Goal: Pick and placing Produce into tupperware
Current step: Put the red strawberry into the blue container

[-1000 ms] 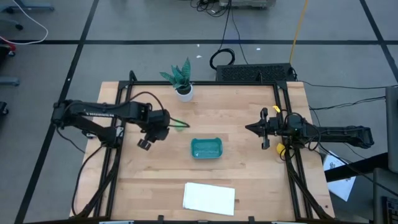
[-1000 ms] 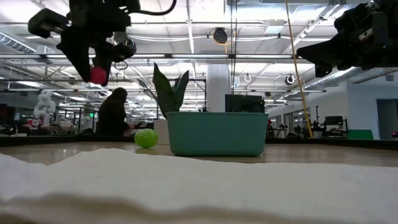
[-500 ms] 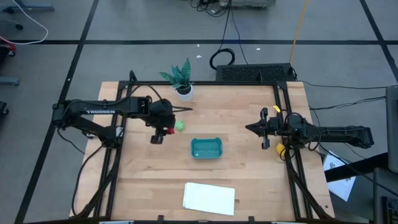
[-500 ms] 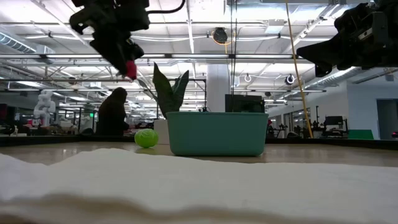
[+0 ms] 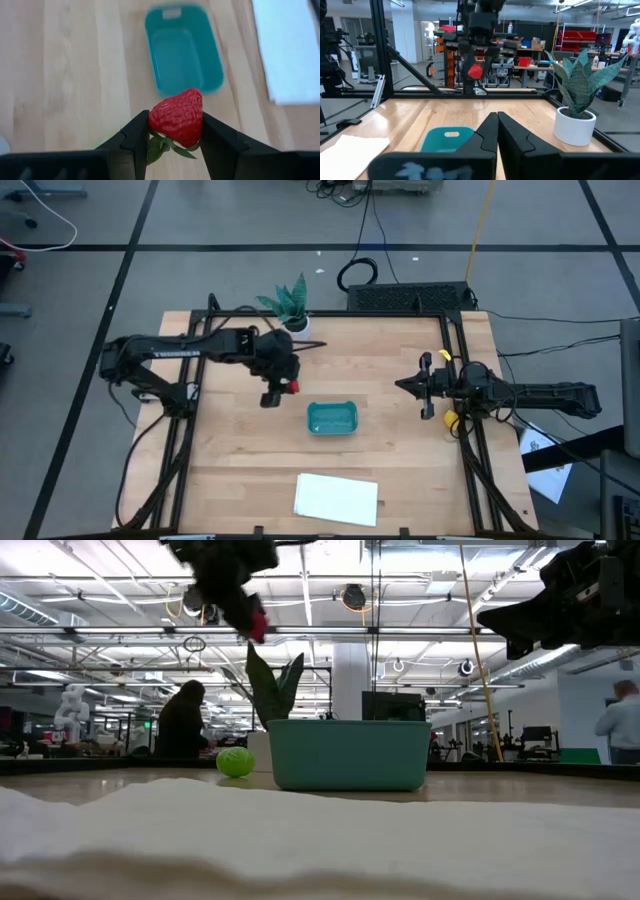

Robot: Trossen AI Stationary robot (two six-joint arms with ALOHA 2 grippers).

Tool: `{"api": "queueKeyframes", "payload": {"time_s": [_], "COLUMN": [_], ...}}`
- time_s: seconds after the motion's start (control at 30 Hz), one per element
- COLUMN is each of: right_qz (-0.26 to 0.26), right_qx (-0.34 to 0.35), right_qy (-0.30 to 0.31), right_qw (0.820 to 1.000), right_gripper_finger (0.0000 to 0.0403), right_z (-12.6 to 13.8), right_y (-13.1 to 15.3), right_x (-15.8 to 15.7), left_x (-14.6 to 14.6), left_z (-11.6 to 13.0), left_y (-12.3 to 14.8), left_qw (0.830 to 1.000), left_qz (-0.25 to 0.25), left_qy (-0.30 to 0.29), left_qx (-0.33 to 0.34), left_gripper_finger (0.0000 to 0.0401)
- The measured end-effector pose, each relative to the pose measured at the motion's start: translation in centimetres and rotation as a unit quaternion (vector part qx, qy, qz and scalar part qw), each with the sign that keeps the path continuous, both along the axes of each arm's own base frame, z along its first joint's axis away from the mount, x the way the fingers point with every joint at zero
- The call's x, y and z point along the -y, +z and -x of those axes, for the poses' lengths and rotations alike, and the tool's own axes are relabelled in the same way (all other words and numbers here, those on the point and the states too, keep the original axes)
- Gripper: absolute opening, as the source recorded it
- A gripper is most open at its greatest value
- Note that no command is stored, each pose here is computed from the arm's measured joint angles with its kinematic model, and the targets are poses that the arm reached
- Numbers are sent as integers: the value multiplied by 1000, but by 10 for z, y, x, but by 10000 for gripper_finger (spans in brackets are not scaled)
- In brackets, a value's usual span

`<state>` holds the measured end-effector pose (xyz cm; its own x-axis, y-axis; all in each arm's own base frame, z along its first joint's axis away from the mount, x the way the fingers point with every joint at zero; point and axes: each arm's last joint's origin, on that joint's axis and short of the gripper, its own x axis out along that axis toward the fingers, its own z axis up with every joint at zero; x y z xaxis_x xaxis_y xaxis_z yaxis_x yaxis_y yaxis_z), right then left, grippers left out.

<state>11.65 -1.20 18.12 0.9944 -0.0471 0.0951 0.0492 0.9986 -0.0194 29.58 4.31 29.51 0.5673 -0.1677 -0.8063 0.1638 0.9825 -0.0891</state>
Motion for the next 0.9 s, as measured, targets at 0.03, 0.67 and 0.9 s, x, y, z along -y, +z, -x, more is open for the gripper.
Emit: {"api": "queueKeyframes", "payload": {"time_s": [0.03,0.67,0.9], "right_qz": [0,0,0], "right_qx": [2,6,7], "right_qy": [0,1,1], "right_qw": [1000,1000,1000], "right_gripper_finger": [0,0,0], "right_z": [0,0,0], "right_y": [0,1,1], "right_x": [0,0,0], "left_x": [-1,-12,-11], "left_z": [-5,-89,-103], "left_y": [4,-4,-23], "left_qw": [1000,996,991], "left_qz": [0,29,15], "left_qy": [-2,-74,-130], "left_qx": [2,-30,-38], "left_gripper_finger": [145,145,145]}}
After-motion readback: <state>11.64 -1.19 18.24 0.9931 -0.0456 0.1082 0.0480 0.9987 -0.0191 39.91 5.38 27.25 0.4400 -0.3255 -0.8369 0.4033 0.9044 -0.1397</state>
